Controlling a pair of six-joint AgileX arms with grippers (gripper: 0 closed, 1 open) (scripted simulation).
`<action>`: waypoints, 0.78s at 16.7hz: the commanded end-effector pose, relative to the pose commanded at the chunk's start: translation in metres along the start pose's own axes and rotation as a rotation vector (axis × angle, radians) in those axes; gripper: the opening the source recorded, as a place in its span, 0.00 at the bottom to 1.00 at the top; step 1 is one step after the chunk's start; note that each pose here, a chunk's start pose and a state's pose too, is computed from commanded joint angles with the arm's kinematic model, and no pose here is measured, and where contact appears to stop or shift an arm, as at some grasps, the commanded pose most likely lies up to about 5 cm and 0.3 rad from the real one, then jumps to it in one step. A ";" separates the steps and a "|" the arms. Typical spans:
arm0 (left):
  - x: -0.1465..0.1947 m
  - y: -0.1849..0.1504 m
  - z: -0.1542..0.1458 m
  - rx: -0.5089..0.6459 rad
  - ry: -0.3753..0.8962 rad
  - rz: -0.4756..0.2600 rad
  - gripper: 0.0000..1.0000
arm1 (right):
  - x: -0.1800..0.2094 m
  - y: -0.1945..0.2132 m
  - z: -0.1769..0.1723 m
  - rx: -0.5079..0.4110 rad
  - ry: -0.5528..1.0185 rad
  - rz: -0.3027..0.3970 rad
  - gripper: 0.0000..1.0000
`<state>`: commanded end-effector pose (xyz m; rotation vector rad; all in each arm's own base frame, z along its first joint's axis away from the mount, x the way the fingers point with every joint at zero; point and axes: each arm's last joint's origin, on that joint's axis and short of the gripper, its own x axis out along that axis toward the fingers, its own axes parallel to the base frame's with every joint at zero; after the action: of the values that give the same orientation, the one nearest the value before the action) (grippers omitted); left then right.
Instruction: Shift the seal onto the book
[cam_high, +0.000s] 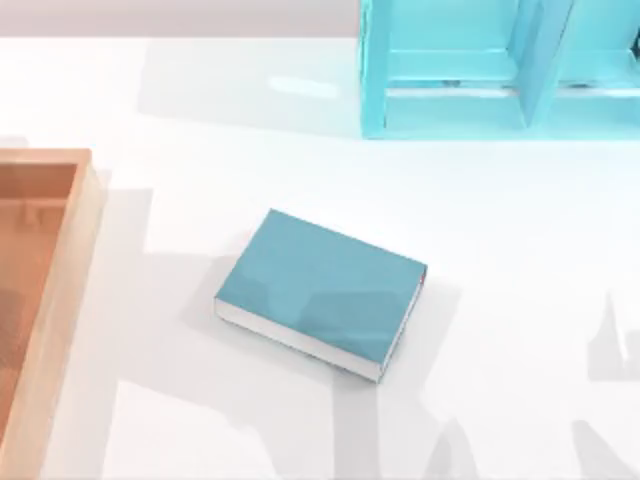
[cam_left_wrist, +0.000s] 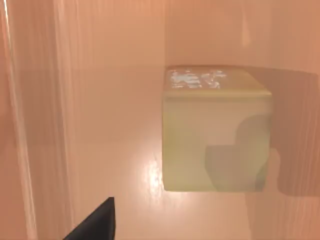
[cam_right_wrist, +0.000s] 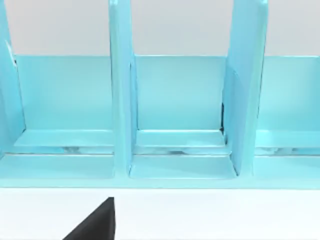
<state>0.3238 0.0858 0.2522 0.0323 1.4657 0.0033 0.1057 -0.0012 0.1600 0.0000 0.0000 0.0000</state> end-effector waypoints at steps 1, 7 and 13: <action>0.004 0.004 0.006 0.000 0.035 -0.009 1.00 | 0.000 0.000 0.000 0.000 0.000 0.000 1.00; 0.013 0.011 0.014 0.000 0.097 -0.027 1.00 | 0.000 0.000 0.000 0.000 0.000 0.000 1.00; 0.034 0.010 0.014 0.000 0.102 -0.028 1.00 | 0.000 0.000 0.000 0.000 0.000 0.000 1.00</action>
<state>0.3413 0.0965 0.2202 0.0113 1.5678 -0.0180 0.1057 -0.0012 0.1600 0.0000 0.0000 0.0000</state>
